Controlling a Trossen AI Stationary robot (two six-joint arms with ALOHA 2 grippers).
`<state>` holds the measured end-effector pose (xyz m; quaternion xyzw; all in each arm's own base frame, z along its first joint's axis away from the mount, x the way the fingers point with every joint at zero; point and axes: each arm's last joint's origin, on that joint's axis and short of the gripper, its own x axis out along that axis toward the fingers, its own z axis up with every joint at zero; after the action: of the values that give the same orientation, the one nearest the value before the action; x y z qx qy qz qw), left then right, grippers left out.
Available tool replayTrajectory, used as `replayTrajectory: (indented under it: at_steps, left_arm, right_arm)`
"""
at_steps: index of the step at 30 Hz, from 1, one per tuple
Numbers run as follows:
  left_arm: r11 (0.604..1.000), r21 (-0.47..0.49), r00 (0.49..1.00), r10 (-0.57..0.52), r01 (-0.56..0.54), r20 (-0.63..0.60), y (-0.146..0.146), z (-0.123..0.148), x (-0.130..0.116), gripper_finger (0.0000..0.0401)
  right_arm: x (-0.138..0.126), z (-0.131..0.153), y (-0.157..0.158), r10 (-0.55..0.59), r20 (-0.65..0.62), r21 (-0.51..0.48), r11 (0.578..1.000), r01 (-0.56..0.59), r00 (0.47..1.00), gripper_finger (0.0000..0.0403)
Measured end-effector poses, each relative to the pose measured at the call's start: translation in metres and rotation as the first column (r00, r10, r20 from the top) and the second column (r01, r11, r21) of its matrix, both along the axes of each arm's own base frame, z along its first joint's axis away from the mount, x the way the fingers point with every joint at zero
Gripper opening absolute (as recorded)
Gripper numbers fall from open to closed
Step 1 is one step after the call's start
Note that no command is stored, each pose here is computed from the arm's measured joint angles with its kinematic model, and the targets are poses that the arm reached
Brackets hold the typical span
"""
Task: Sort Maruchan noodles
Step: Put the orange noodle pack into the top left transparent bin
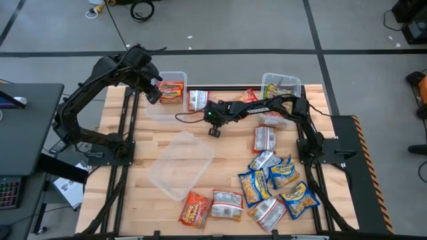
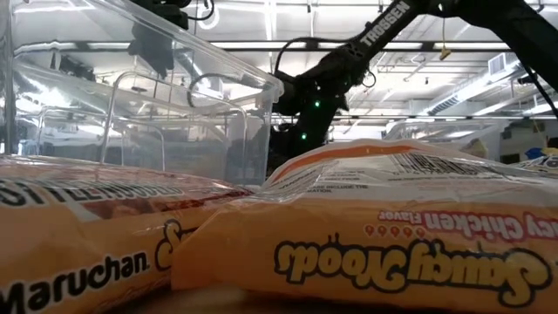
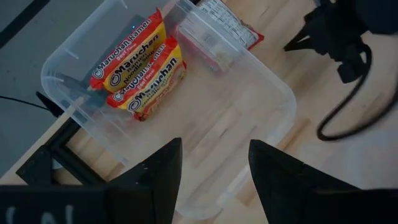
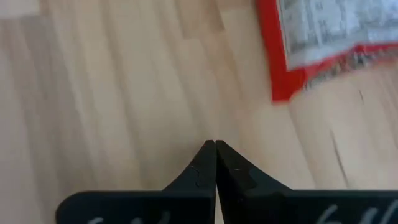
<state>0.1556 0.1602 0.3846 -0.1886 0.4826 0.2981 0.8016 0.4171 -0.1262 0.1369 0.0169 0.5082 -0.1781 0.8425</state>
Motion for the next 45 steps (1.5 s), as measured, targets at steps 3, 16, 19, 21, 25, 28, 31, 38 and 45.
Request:
replayTrajectory:
  at_steps: [3,16,19,21,25,28,31,38,45]
  left_arm:
    - [1.000,-0.008,1.000,-0.002,0.002,-0.009,-0.001,-0.001,-0.001,0.0189]
    - [0.992,0.124,0.995,-0.007,-0.006,0.103,-0.035,0.029,-0.034,0.0189]
    - [0.989,0.149,0.990,-0.006,-0.015,0.139,-0.045,0.035,-0.041,0.0189]
    - [0.987,0.160,0.987,-0.005,-0.021,0.158,-0.050,0.038,-0.046,0.0189]
    - [0.984,0.172,0.981,0.005,-0.040,0.196,-0.059,0.043,-0.053,0.0189]
    - [0.984,0.170,0.976,0.014,-0.052,0.219,-0.064,0.045,-0.056,0.0189]
    - [0.985,0.166,0.971,0.014,-0.054,0.237,-0.068,0.047,-0.057,0.0189]
    - [0.988,0.148,0.965,0.003,-0.044,0.263,-0.074,0.048,-0.053,0.0189]
    - [0.989,0.139,0.963,0.002,-0.041,0.271,-0.081,0.048,-0.048,0.0189]
  right_arm:
    - [0.001,0.004,0.014,-0.065,-0.002,-0.060,0.996,0.065,0.998,0.0005]
    - [0.001,-0.012,0.015,-0.399,0.395,0.068,0.911,0.407,0.828,0.0110]
    - [0.001,-0.015,0.017,-0.369,0.497,0.056,0.917,0.395,0.785,0.0144]
    - [-0.003,-0.019,0.018,-0.331,0.530,0.027,0.927,0.375,0.781,0.0168]
    - [-0.012,-0.026,0.015,-0.298,0.564,-0.038,0.922,0.384,0.770,0.0215]
    - [-0.021,-0.033,0.008,-0.320,0.580,-0.056,0.902,0.428,0.749,0.0246]
    - [-0.025,-0.033,0.000,-0.310,0.624,-0.062,0.895,0.441,0.717,0.0266]
    - [-0.013,-0.052,0.000,-0.288,0.621,-0.087,0.899,0.428,0.729,0.0253]
    - [-0.012,-0.056,0.002,-0.329,0.611,-0.076,0.881,0.467,0.720,0.0213]
